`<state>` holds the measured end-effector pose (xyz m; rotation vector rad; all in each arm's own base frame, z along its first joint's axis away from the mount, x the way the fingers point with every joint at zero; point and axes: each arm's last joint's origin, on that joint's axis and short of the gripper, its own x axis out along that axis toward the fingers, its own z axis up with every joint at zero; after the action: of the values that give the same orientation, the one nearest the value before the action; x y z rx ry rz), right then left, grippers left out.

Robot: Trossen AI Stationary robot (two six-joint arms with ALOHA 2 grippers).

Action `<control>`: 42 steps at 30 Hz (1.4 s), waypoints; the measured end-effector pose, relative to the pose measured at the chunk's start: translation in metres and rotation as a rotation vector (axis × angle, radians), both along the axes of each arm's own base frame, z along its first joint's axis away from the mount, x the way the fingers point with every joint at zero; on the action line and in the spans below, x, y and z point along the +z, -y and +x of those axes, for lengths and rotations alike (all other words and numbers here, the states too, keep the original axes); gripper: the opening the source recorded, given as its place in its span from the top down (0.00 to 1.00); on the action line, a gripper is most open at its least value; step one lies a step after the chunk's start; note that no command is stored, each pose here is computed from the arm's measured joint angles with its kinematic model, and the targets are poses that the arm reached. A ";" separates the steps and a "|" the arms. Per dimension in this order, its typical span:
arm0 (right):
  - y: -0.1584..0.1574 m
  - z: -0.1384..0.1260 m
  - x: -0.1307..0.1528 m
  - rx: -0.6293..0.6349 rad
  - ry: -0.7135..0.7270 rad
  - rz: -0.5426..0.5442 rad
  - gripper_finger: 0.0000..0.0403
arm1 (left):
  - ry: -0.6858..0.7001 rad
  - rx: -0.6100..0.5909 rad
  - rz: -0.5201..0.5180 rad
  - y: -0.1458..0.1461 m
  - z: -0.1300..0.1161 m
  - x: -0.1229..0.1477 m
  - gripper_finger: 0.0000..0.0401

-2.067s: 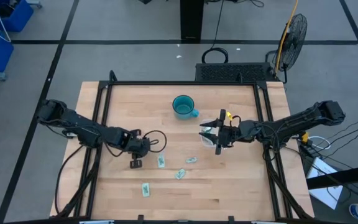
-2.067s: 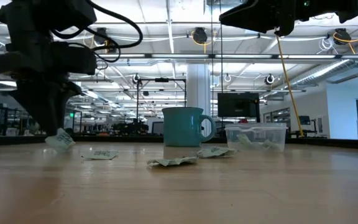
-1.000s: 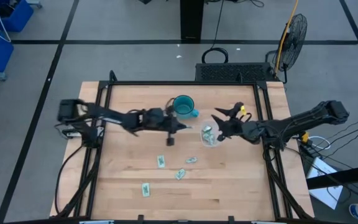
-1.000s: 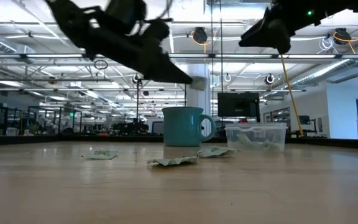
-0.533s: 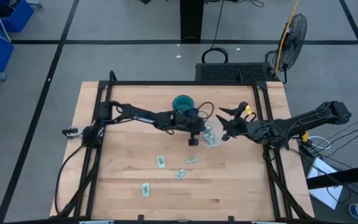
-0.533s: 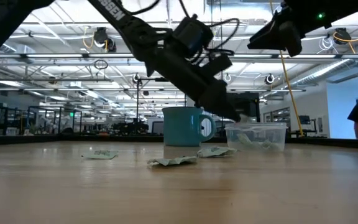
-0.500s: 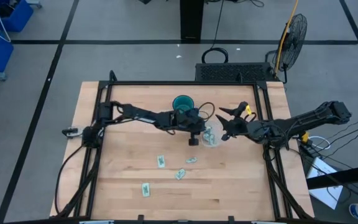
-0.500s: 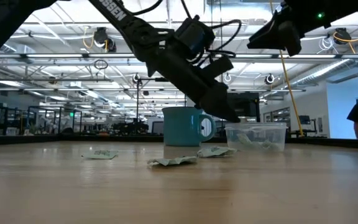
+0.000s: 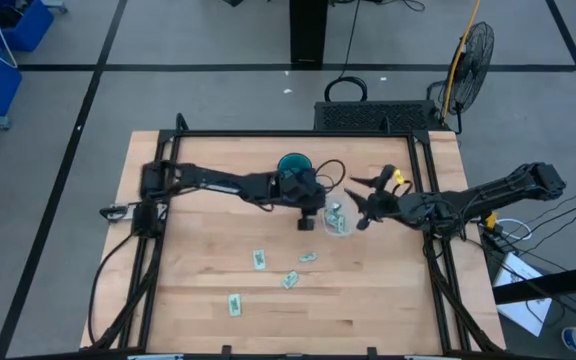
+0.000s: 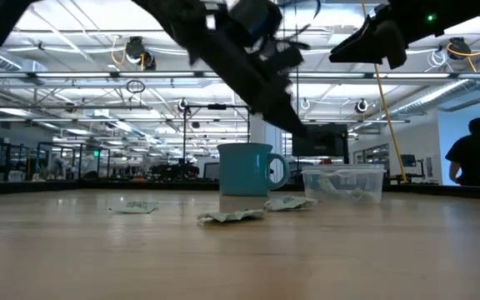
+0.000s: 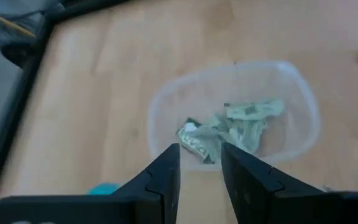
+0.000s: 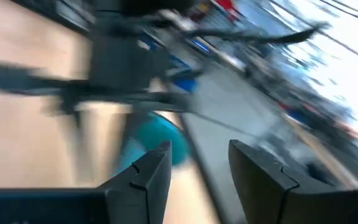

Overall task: Pick and place Stevia / Truvia into bins
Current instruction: Put the stevia packet into the transparent bin

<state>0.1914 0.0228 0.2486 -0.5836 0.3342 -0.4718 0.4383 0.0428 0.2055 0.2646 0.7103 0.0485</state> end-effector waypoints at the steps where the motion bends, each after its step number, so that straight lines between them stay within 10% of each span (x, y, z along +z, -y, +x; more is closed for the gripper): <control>1: -0.001 0.001 0.000 0.070 0.005 0.021 0.62 | 0.000 -0.004 0.004 0.001 -0.006 0.013 0.69; 6: -0.006 0.011 0.003 0.362 0.064 0.137 0.62 | -0.095 -0.012 0.018 0.001 -0.057 0.074 0.69; 14: -0.008 0.057 -0.002 0.505 -0.026 0.320 0.62 | -0.041 0.079 0.074 0.005 -0.154 0.164 0.69; 23: -0.026 0.130 -0.037 0.498 -0.368 0.512 0.62 | 0.053 0.128 0.086 0.012 -0.227 0.206 0.69; 42: -0.061 0.149 -0.124 0.303 -0.633 0.766 0.47 | 0.008 0.126 0.124 0.012 -0.235 0.205 0.69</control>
<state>0.3402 0.0834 0.1244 -0.0072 0.9597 0.1641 0.2033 0.0305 0.4106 0.3381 0.7163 0.2146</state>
